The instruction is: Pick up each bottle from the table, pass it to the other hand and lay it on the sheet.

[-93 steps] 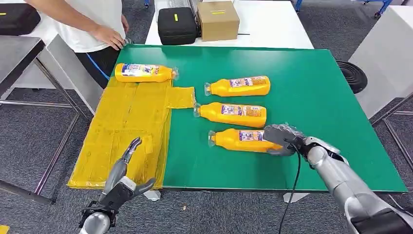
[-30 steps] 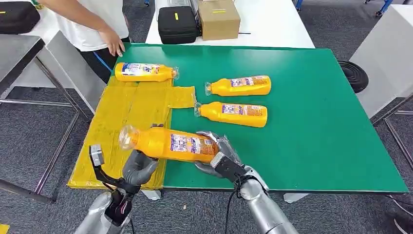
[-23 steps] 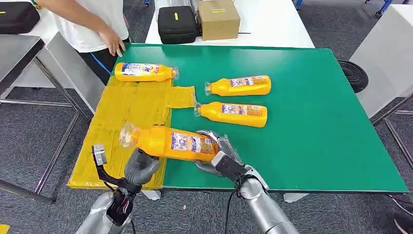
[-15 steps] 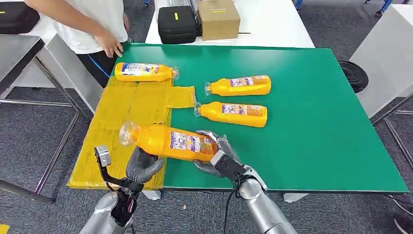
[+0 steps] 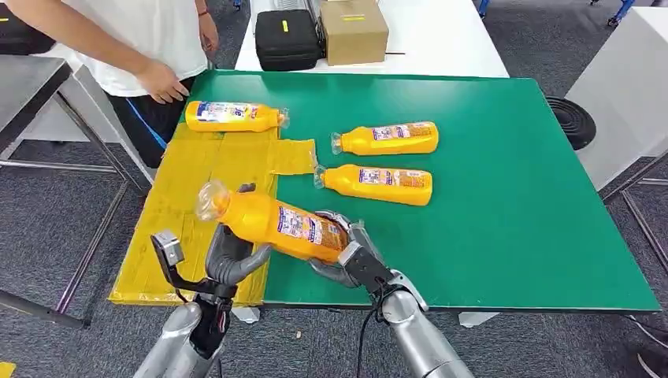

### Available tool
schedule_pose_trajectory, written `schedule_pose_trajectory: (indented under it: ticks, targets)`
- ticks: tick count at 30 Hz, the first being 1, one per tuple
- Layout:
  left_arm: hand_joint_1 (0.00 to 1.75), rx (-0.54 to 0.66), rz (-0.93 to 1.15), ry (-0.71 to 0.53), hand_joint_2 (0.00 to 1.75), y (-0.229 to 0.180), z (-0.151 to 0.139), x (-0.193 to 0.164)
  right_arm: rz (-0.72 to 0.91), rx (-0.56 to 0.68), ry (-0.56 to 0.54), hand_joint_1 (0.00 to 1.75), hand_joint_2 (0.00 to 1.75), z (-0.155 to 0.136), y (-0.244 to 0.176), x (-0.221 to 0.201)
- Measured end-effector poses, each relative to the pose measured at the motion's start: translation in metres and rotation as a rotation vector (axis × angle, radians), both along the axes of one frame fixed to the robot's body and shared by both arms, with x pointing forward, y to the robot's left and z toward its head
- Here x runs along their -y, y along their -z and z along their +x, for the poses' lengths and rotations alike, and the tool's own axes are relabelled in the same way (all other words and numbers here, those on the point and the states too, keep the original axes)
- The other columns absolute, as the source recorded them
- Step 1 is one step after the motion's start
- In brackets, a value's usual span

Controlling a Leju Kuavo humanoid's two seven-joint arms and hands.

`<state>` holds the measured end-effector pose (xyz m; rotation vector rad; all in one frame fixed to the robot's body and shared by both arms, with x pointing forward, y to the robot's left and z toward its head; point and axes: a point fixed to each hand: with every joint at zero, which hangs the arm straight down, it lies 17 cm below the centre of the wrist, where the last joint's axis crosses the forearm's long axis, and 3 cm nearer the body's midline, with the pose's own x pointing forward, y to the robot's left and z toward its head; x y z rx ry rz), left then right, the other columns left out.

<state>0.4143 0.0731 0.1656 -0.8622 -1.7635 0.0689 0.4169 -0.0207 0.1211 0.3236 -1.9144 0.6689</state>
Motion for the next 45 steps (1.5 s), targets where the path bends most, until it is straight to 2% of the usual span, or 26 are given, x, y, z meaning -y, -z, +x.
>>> schedule_pose_trajectory:
  ticks: [17, 24, 30, 31, 33, 34, 45]
  targets:
    - [0.0, 0.032, -0.095, 0.046, 1.75, -0.022, -0.003, 0.003, -0.002, -0.032, -0.002, 1.75, 1.75, -0.004, 0.012, 0.0]
    - [0.0, 0.061, -0.181, 0.202, 1.75, -0.037, -0.02, 0.016, 0.023, -0.048, 0.016, 1.75, 1.75, -0.001, 0.013, 0.008]
    - [0.0, 0.105, -0.113, 0.282, 1.75, -0.04, -0.027, 0.034, 0.034, -0.058, 0.024, 1.75, 1.75, -0.002, 0.015, 0.015]
    - [0.17, 0.111, -0.092, 0.291, 1.75, -0.04, -0.028, 0.038, 0.033, -0.059, 0.025, 1.75, 1.75, -0.002, 0.015, 0.016]
    - [1.69, 0.124, -0.06, 0.305, 1.75, -0.039, -0.029, 0.044, 0.029, -0.059, 0.029, 1.75, 1.75, -0.002, 0.016, 0.017]
    - [1.75, 0.129, -0.05, 0.309, 1.75, -0.039, -0.029, 0.046, 0.028, -0.061, 0.032, 1.75, 1.75, -0.001, 0.017, 0.018]
    - [1.71, 0.164, 0.081, 0.296, 1.75, -0.028, -0.028, 0.059, 0.027, -0.078, 0.037, 1.75, 1.75, -0.004, 0.02, 0.023]
